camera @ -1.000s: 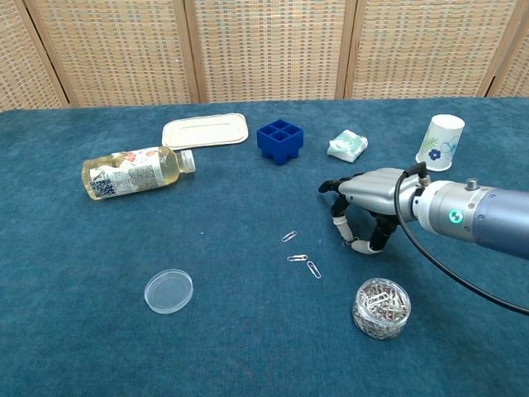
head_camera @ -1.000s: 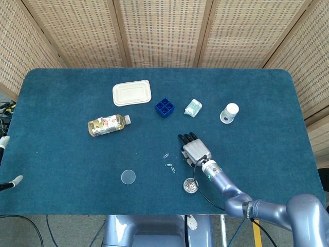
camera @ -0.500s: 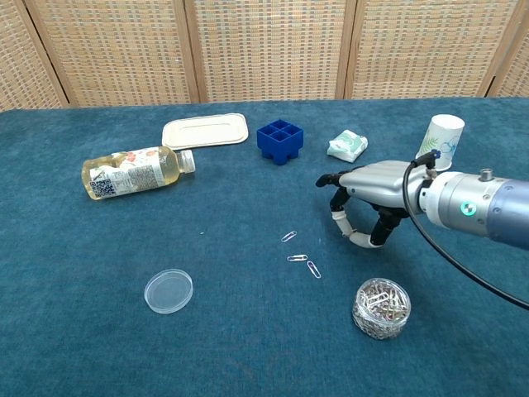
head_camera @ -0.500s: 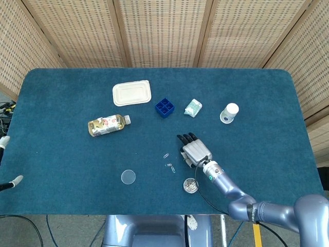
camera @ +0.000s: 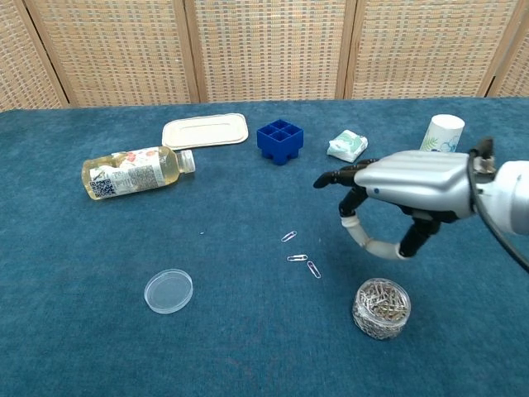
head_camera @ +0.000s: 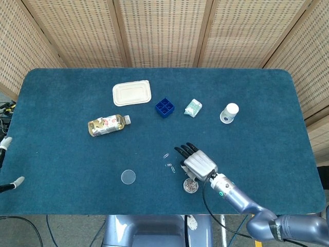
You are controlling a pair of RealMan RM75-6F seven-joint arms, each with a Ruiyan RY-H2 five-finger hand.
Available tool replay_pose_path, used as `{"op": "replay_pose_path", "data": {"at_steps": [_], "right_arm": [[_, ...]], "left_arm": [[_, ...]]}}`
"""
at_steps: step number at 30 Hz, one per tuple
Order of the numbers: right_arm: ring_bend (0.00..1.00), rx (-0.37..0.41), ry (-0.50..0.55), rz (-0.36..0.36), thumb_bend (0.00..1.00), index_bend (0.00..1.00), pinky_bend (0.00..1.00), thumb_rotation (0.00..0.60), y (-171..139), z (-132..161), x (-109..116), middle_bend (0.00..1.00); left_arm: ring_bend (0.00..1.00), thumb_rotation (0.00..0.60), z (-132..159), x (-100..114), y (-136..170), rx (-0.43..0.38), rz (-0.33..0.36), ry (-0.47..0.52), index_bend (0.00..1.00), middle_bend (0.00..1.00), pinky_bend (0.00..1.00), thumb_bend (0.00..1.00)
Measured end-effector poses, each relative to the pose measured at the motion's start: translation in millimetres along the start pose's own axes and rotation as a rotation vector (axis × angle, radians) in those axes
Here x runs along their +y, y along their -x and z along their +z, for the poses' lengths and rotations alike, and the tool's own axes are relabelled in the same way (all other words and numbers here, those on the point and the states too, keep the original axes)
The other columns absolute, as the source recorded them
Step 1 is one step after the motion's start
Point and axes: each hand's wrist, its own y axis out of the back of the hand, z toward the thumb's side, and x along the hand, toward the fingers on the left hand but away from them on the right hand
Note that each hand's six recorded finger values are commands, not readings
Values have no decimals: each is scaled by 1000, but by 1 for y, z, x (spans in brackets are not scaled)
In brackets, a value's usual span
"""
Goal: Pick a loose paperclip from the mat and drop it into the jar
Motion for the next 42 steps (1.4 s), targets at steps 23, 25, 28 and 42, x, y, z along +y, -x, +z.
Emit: {"op": "replay_pose_path", "data": {"at_steps": [23, 25, 28, 42], "right_arm": [[0, 59, -30, 62, 461, 676, 0, 600, -16, 27, -31, 33], [0, 56, -41, 63, 461, 676, 0, 600, -13, 26, -33, 33], [0, 53, -50, 69, 461, 676, 0, 600, -9, 27, -36, 33], [0, 35, -88, 76, 400, 517, 0, 600, -11, 18, -38, 34]], "left_arm": [[0, 600, 3, 1, 3, -12, 2, 4, 0, 0, 0, 5], [0, 600, 2, 1, 3, -10, 2, 5, 0, 0, 0, 4], [0, 600, 1, 1, 2, -8, 1, 7, 0, 0, 0, 5], [0, 600, 1, 1, 2, -8, -1, 7, 0, 0, 0, 5]]}}
